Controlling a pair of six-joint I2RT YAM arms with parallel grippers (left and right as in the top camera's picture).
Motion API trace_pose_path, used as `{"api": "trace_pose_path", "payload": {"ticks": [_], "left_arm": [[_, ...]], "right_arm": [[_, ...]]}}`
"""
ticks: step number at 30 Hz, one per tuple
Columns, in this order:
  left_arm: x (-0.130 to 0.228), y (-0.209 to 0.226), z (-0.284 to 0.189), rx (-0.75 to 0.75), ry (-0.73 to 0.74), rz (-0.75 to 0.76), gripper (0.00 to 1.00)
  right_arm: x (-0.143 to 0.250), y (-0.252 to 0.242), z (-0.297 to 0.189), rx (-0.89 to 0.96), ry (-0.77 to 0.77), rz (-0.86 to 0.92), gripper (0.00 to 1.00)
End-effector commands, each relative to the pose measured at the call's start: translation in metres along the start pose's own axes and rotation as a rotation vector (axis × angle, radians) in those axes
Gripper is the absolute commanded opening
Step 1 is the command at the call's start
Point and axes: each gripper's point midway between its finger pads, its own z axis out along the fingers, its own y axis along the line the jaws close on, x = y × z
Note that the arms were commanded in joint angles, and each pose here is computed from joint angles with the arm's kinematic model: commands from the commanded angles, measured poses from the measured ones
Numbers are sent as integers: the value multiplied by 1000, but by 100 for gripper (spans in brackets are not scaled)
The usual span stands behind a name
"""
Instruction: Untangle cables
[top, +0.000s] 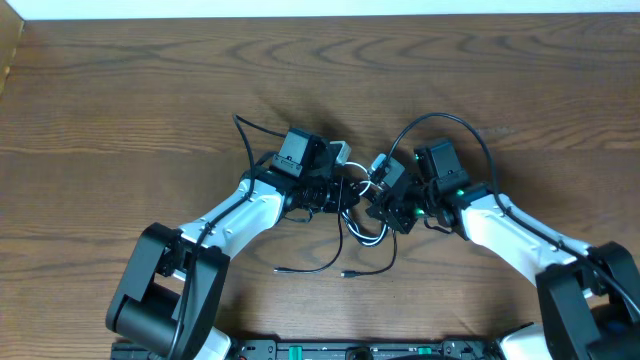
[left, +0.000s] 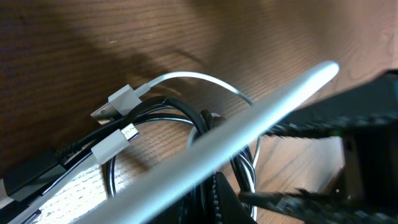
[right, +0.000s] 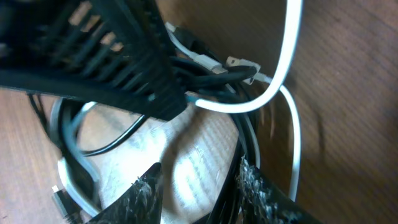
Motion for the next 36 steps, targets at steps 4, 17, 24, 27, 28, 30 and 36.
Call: {"api": "trace_pose_path", "payload": {"ticks": [4, 17, 24, 27, 28, 30, 36], "left_arm": [[3, 1, 4, 14, 16, -23, 8], [-3, 11, 21, 18, 4, -129, 8], [-4, 11, 21, 18, 2, -127, 8], [-5, 12, 21, 15, -4, -125, 8], [-6, 14, 21, 3, -9, -127, 7], [-8, 23, 20, -38, -25, -148, 8], [-15, 40, 12, -85, -58, -220, 8]], "right_arm": [[0, 1, 8, -22, -8, -49, 36], [4, -18, 29, 31, -1, -76, 36], [21, -30, 44, 58, 45, -56, 36], [34, -35, 52, 62, 83, -36, 37], [38, -38, 53, 77, 98, -19, 35], [46, -44, 53, 116, 129, 32, 25], [48, -11, 38, -23, 166, 110, 8]]}}
